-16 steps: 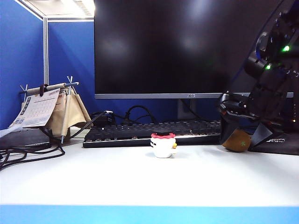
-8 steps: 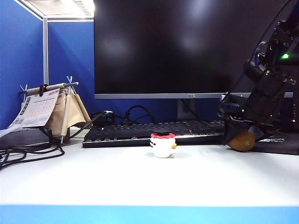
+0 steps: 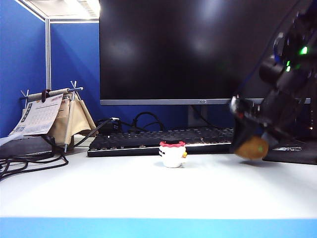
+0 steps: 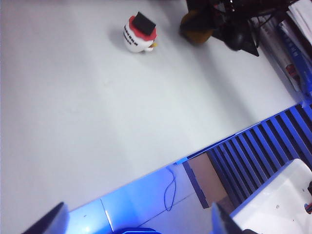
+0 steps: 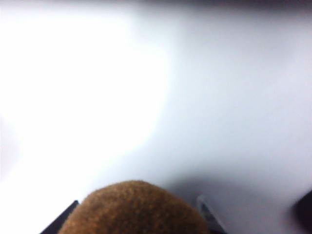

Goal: Place the kiwi on top of the doll with a flat head.

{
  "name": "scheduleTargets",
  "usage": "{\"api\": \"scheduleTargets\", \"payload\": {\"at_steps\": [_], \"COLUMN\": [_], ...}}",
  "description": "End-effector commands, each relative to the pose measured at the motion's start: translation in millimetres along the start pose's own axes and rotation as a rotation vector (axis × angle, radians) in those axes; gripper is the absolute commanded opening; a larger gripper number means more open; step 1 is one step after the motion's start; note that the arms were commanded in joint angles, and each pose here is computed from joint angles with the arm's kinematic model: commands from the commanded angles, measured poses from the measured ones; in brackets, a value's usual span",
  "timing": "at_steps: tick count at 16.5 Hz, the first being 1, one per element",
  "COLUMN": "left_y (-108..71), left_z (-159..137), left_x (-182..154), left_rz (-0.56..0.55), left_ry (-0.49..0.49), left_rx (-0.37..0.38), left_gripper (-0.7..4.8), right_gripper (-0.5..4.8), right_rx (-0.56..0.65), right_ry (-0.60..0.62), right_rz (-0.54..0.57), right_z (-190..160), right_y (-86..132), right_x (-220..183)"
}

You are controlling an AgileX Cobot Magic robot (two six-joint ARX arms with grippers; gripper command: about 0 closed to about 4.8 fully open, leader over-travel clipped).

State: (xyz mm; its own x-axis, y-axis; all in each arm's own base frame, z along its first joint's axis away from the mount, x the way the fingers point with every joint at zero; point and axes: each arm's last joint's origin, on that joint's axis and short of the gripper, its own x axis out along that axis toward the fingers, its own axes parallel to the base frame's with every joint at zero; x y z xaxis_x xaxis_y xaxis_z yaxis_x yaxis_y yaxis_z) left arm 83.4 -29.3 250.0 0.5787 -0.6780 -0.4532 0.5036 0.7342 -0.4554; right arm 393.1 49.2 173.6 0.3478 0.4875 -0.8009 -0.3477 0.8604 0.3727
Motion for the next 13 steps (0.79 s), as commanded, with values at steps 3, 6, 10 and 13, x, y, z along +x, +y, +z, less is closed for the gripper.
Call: {"api": "scheduleTargets", "payload": {"at_steps": [3, 6, 10, 13], "left_y": [-1.6, -1.4, -2.8, -2.8], "left_z": [4.1, 5.2, 10.7, 10.6], "left_x": [-0.8, -0.9, -1.3, -1.3], "left_rz": [-0.015, -0.001, -0.017, -0.017], "left_ry": [-0.033, -0.044, -0.093, -0.091], "left_rx": [0.038, 0.062, 0.099, 0.098], "left_gripper": [3.82, 3.82, 3.82, 3.82], "right_gripper": [2.69, 2.69, 2.69, 2.57], "right_rx": [-0.126, -0.195, -0.354, -0.416], "right_ry": [-0.219, -0.294, -0.255, -0.212], "right_rz": [0.057, 0.067, 0.098, 0.103], "right_z": [20.7, 19.7, 11.0, 6.0], "right_y": [37.1, 68.7, 142.8, 173.5], "right_x": [-72.2, -109.3, -97.5, -71.6]}}
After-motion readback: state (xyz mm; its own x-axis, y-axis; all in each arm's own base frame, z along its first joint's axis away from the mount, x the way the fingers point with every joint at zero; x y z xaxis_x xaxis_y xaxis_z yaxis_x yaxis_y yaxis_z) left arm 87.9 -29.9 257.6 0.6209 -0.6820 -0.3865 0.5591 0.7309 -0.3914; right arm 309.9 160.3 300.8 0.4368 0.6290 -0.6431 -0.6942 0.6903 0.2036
